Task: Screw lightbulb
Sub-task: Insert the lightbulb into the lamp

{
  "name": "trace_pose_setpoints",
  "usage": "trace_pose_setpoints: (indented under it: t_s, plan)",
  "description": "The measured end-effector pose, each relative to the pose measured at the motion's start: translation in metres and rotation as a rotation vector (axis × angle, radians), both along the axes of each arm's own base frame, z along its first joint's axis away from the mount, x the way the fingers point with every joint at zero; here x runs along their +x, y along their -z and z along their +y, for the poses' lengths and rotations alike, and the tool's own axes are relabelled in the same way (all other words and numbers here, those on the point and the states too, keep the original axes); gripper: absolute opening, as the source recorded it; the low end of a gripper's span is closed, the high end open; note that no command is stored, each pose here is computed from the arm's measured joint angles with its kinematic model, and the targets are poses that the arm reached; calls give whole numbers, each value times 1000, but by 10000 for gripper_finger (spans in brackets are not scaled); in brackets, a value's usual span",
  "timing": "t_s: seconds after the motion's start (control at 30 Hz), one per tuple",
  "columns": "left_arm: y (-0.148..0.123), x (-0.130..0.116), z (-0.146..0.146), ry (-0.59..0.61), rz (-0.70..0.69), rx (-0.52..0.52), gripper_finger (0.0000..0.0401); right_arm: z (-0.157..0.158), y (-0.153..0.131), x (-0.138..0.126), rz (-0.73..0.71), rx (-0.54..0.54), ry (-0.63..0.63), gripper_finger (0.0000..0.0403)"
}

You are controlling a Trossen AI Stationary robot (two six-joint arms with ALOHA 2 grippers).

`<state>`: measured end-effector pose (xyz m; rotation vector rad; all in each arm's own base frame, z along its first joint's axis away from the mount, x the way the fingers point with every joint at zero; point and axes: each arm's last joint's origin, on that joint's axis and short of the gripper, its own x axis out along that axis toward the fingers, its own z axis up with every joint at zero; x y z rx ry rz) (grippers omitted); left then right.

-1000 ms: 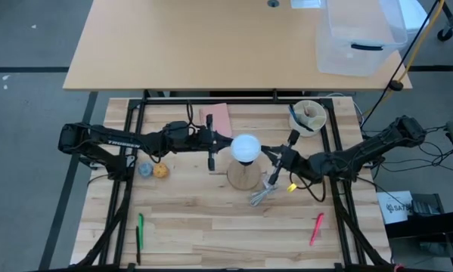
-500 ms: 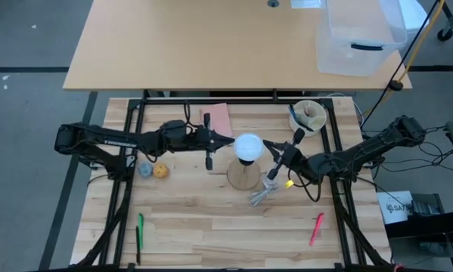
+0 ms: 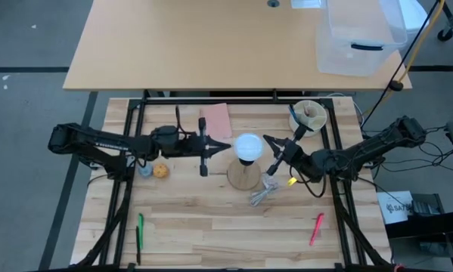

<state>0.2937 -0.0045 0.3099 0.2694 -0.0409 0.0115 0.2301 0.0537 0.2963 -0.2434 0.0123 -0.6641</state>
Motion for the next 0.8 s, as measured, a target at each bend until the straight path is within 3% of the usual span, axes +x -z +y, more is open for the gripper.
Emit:
trace_pose_setpoints:
  t_s: [0.8]
  plan:
    - [4, 8, -12, 79, -45, 5, 0, -3, -3, 2, -18, -16, -57, 0]
